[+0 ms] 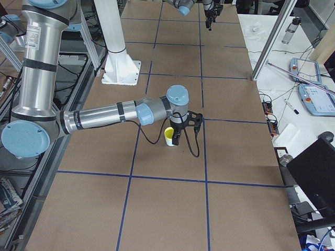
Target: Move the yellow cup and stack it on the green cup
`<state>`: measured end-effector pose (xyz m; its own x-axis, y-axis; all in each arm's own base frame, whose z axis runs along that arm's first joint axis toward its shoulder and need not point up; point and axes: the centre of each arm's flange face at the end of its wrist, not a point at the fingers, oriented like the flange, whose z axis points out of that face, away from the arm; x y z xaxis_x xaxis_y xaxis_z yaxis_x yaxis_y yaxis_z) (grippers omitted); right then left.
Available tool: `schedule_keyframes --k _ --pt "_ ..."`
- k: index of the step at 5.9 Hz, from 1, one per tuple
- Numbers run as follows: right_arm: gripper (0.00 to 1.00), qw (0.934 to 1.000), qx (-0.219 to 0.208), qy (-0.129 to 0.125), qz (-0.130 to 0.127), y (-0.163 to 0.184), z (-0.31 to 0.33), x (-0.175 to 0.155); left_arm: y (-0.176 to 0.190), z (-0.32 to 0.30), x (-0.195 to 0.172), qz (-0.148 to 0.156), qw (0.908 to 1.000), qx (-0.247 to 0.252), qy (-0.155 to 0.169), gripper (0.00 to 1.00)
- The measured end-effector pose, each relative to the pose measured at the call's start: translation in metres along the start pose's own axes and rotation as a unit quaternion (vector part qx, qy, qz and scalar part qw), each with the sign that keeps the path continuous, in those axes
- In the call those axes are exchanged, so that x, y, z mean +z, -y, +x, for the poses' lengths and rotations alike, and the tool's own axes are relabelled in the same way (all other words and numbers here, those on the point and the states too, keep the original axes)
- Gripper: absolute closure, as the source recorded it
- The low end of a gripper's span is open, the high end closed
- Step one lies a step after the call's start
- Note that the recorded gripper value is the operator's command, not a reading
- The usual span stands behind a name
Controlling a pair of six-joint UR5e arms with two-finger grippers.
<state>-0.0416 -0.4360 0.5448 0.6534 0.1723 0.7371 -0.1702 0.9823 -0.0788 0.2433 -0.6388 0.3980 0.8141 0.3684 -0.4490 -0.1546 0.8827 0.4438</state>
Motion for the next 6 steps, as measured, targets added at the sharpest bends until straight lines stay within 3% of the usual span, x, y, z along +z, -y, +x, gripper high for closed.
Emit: schedule_keyframes --k 1,3,4,6 --pt "0.0 0.9996 -0.023 0.012 -0.001 0.012 0.023 -0.005 -0.024 -0.077 -0.01 -0.041 0.999 -0.005 -0.02 0.0" --pt "0.0 0.9971 -0.076 0.007 -0.01 0.019 0.056 -0.014 -0.079 -0.209 -0.045 -0.113 0.9893 -0.042 -0.082 0.0" --pt "0.0 0.9942 -0.105 0.001 -0.021 0.019 0.068 -0.02 -0.119 -0.262 -0.054 -0.133 0.9845 -0.062 -0.096 0.0" --pt "0.0 0.9911 -0.128 -0.006 -0.035 0.02 0.074 -0.017 -0.225 -0.349 -0.065 -0.144 0.9783 -0.115 -0.095 0.0"
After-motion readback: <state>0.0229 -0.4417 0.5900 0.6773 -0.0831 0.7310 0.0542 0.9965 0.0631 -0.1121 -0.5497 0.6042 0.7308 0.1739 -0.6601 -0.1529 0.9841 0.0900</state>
